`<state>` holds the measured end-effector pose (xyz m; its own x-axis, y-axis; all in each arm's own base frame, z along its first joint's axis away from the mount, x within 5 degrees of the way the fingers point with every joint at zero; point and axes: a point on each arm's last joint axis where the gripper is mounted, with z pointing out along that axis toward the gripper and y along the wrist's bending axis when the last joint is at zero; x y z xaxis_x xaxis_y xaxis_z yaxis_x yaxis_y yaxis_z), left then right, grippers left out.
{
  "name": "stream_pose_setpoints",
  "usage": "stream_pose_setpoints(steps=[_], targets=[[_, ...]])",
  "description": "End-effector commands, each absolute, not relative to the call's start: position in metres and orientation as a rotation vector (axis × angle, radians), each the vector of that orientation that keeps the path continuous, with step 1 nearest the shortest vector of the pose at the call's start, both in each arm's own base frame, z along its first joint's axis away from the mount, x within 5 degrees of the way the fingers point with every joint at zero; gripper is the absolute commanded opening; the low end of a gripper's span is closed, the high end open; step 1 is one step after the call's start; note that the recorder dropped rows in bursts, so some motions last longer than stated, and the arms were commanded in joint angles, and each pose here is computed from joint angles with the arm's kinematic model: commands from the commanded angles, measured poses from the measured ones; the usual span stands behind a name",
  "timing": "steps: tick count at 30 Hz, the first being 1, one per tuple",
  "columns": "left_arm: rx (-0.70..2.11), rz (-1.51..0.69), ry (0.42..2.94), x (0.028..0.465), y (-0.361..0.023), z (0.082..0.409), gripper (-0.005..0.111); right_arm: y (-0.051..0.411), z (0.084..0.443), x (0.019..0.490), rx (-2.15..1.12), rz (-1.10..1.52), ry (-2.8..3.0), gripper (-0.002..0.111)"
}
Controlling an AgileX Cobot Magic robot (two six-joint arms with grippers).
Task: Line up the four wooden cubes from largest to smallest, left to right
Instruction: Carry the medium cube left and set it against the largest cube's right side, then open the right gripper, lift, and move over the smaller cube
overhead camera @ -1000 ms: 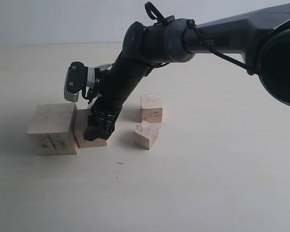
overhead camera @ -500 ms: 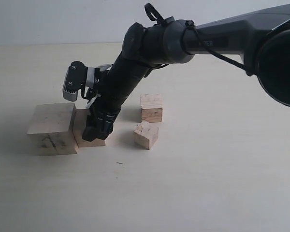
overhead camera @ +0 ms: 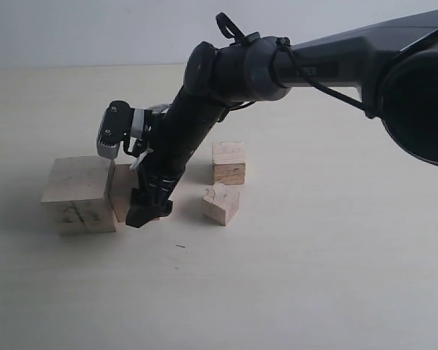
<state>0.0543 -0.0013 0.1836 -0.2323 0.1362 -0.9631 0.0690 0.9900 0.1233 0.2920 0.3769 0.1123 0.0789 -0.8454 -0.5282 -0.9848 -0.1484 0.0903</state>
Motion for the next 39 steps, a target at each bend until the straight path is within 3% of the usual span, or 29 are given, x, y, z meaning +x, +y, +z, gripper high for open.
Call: stream_pose_setpoints(steps=[1, 13, 24, 30, 33, 36, 39], targets=[[0.148, 0.067, 1.794, 0.054, -0.001, 0.185, 0.0, 0.377, 0.124, 0.292, -2.058, 0.669, 1.825, 0.096], [0.148, 0.067, 1.794, 0.054, -0.001, 0.185, 0.0, 0.369, 0.168, 0.292, -2.059, 0.574, 1.775, 0.098], [0.148, 0.067, 1.794, 0.054, -0.001, 0.185, 0.0, 0.331, 0.217, 0.32, -1.875, 0.33, 1.908, 0.098], [0.148, 0.067, 1.794, 0.054, -0.001, 0.185, 0.0, 0.306, 0.228, 0.345, -1.281, 0.305, 2.327, 0.097], [0.148, 0.067, 1.794, 0.054, -0.001, 0.185, 0.0, 0.282, 0.22, 0.355, -0.711, 0.095, 2.643, 0.093], [0.148, 0.067, 1.794, 0.054, -0.001, 0.185, 0.0, 0.281, 0.213, 0.358, -0.67, 0.052, 2.656, 0.091], [0.148, 0.067, 1.794, 0.054, -0.001, 0.185, 0.0, 0.292, 0.203, 0.352, -0.589, 0.243, 2.74, 0.091]])
